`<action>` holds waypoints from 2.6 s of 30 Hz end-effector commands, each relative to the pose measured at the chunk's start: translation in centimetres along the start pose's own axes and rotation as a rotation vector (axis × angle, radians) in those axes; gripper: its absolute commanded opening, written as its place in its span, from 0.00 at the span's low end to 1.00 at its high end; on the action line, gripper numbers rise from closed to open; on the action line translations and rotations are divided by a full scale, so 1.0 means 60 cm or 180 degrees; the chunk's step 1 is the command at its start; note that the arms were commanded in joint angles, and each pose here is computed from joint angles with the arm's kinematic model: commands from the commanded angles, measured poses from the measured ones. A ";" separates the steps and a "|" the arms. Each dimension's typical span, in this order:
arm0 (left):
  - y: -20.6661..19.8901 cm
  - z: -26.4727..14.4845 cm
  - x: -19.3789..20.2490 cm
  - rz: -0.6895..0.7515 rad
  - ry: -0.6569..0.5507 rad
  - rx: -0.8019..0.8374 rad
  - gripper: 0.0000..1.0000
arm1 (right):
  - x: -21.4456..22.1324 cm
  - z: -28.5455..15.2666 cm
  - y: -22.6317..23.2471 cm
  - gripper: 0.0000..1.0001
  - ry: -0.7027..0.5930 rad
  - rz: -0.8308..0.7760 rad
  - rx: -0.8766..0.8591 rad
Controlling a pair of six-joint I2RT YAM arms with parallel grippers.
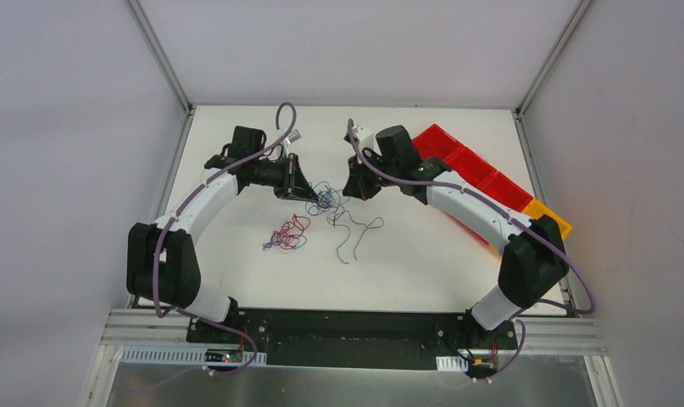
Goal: Untangle the cables
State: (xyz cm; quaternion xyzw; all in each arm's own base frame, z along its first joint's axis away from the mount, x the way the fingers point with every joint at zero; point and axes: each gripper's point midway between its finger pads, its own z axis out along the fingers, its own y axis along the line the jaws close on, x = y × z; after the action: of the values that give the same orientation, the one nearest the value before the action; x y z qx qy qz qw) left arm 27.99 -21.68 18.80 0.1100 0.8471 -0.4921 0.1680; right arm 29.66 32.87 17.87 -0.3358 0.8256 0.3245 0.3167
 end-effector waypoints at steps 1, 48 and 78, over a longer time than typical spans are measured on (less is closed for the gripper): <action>0.005 -0.045 0.024 -0.0037 0.0020 -0.0119 0.00 | -0.004 -0.097 -0.157 0.00 -0.0100 -0.0121 0.1160; 0.219 -0.047 0.048 -0.0876 0.0243 -0.1112 0.55 | -0.003 0.124 -0.009 0.55 0.0393 -0.0269 -0.0455; 0.212 -0.060 0.032 -0.1052 0.0059 -0.0934 0.58 | -0.001 0.206 0.019 0.00 0.0011 -0.1628 -0.0547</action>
State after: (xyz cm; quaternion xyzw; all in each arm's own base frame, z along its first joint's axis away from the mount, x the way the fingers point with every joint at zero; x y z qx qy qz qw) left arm 29.52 -12.62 7.94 -0.0299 0.9314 -0.3545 0.0765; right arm 32.62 42.03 6.90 -0.5434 0.7262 0.2885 0.3068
